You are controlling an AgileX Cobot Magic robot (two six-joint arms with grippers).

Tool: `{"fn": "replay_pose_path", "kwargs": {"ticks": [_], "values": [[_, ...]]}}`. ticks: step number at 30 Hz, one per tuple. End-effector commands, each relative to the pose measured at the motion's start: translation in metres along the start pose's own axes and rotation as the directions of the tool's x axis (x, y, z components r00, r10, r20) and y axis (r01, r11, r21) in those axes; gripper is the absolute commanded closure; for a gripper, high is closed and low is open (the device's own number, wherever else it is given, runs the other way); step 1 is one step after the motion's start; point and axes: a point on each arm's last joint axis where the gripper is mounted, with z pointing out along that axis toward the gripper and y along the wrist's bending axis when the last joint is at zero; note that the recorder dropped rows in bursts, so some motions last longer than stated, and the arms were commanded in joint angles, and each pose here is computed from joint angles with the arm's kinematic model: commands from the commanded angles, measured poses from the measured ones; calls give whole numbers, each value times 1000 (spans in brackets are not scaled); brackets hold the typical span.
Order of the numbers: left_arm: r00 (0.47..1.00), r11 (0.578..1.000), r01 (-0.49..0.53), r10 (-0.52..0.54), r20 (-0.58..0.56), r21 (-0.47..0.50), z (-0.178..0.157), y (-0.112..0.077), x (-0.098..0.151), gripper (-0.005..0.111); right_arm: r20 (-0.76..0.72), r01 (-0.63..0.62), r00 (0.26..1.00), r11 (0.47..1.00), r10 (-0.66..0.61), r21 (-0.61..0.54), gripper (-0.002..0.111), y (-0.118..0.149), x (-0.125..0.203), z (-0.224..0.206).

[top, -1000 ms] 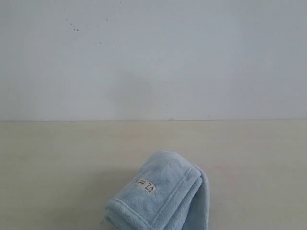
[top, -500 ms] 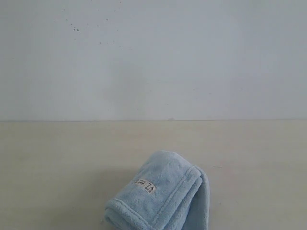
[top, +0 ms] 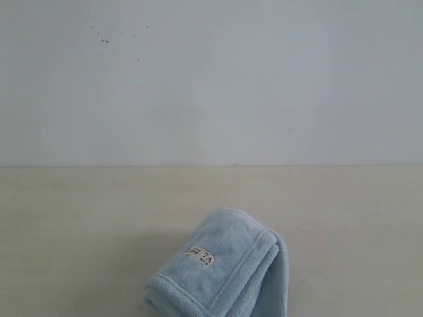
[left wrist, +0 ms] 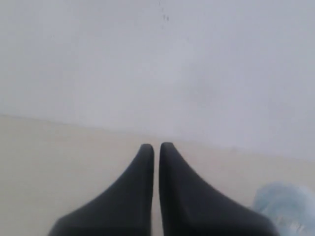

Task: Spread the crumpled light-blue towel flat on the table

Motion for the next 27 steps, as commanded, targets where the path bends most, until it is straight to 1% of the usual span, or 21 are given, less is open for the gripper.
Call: {"fn": "replay_pose_path", "kwargs": {"ticks": [1,3,5,7,8,9,10,11,12,14,15,17,18,20,21,22,23,24,25,26,27], "values": [[931,950,307,-313,189,64,-2,0,-18,103,-118,68,991,996,-62,49,106,-2,12,36],[920,949,306,-315,233,78,-3,0,-22,103,-210,130,970,991,-122,26,106,-3,24,54],[911,949,303,-315,266,87,-4,0,-26,103,-344,218,914,975,-216,-33,106,-5,44,68],[905,941,327,-339,258,92,-4,0,-25,103,-536,296,788,950,-303,-101,106,-15,75,75],[906,936,340,-351,235,88,-3,0,-23,103,-636,296,718,951,-283,-89,106,-24,93,75],[912,936,342,-351,210,80,-2,0,-20,103,-726,287,647,956,-235,-54,106,-35,110,74],[923,938,341,-347,168,66,-2,0,-16,103,-800,276,579,961,-159,8,106,-46,126,70],[936,944,327,-330,119,48,-1,0,-12,103,-844,275,528,959,-94,66,106,-55,138,66],[955,957,288,-290,66,28,0,-1,-7,103,-891,285,453,947,2,147,106,-68,155,59],[981,981,192,-192,-9,2,0,0,1,103,-917,305,372,915,142,265,106,-82,172,47],[982,982,190,-190,-12,1,0,0,1,103,-922,335,308,880,235,336,106,-89,181,37],[982,982,190,-190,20,10,0,0,-2,103,-936,389,200,853,291,348,106,-90,190,24],[981,982,190,-190,25,11,0,0,-2,103,-959,440,109,852,263,284,106,-87,193,15],[976,976,218,-218,-4,2,0,0,0,103,-975,468,-4,863,220,193,106,-73,197,2],[967,968,252,-252,-44,-11,2,0,3,103,-983,445,-68,887,170,122,106,-59,200,-6],[955,958,286,-287,-81,-22,3,0,6,103,-986,425,-115,903,117,57,106,-50,201,-11],[940,949,314,-315,-129,-35,6,-1,10,103,-984,388,-178,921,27,-45,106,-37,202,-17],[929,942,333,-334,-159,-35,7,-2,12,103,-970,350,-237,926,-60,-143,106,-25,202,-23],[926,944,329,-329,-187,-33,9,-2,14,103,-953,318,-278,924,-121,-211,106,-16,201,-27],[924,949,313,-311,-224,-25,11,-4,16,103,-929,294,-324,915,-176,-276,106,-6,200,-31],[923,954,299,-294,-249,-17,13,-4,17,103,-907,293,-369,901,-203,-321,106,1,198,-34]]}}
